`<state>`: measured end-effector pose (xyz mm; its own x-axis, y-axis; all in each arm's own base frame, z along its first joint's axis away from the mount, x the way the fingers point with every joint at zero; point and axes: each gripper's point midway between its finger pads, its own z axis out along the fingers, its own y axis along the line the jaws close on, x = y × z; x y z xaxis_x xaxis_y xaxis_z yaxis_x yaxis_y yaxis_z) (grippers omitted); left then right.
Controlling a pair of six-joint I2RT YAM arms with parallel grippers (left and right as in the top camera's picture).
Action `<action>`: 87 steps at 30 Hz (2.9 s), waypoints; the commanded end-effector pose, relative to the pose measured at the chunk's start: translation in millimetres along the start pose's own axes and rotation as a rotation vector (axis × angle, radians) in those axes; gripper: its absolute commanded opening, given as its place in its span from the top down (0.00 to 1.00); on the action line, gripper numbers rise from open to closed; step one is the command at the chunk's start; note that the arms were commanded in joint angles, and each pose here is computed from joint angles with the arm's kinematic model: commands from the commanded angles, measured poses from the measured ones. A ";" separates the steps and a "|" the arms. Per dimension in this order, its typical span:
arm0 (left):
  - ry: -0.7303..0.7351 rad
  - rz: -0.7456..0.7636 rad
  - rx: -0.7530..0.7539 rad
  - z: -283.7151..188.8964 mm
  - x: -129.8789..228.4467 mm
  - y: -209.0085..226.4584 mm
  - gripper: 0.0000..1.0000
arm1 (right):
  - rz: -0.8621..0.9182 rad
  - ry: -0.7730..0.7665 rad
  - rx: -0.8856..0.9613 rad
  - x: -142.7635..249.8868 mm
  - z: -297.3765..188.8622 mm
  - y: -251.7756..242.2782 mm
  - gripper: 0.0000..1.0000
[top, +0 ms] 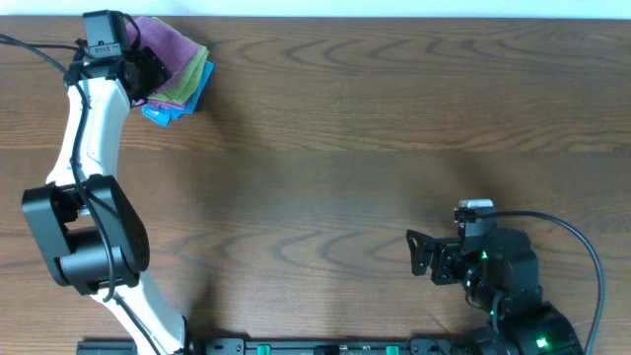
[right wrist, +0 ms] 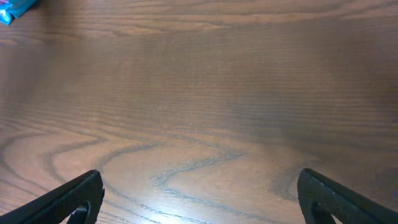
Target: Fold the cloth
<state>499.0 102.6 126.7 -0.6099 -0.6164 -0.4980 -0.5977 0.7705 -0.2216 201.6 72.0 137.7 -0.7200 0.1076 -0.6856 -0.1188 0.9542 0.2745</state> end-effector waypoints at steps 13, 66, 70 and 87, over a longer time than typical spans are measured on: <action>-0.035 0.014 -0.033 -21.7 -21.0 22.9 0.05 | 0.017 -0.002 0.005 0.5 0.0 -1.6 0.01; -0.034 0.349 0.105 -309.7 89.2 66.5 0.05 | 0.017 -0.003 0.005 0.3 0.0 -1.6 0.01; -0.040 0.355 0.134 -315.5 114.4 74.6 0.05 | 0.017 -0.003 0.005 0.3 0.0 -1.6 0.01; -0.220 0.529 0.385 -262.9 204.7 72.9 0.05 | 0.017 -0.003 0.005 0.4 0.0 -1.6 0.01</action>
<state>195.3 -1.6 237.8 -0.6422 -0.1866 -0.7435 -0.0686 0.9800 -0.1867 201.4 72.0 137.3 -0.7209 0.1077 -0.6846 -0.1184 0.9542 0.2748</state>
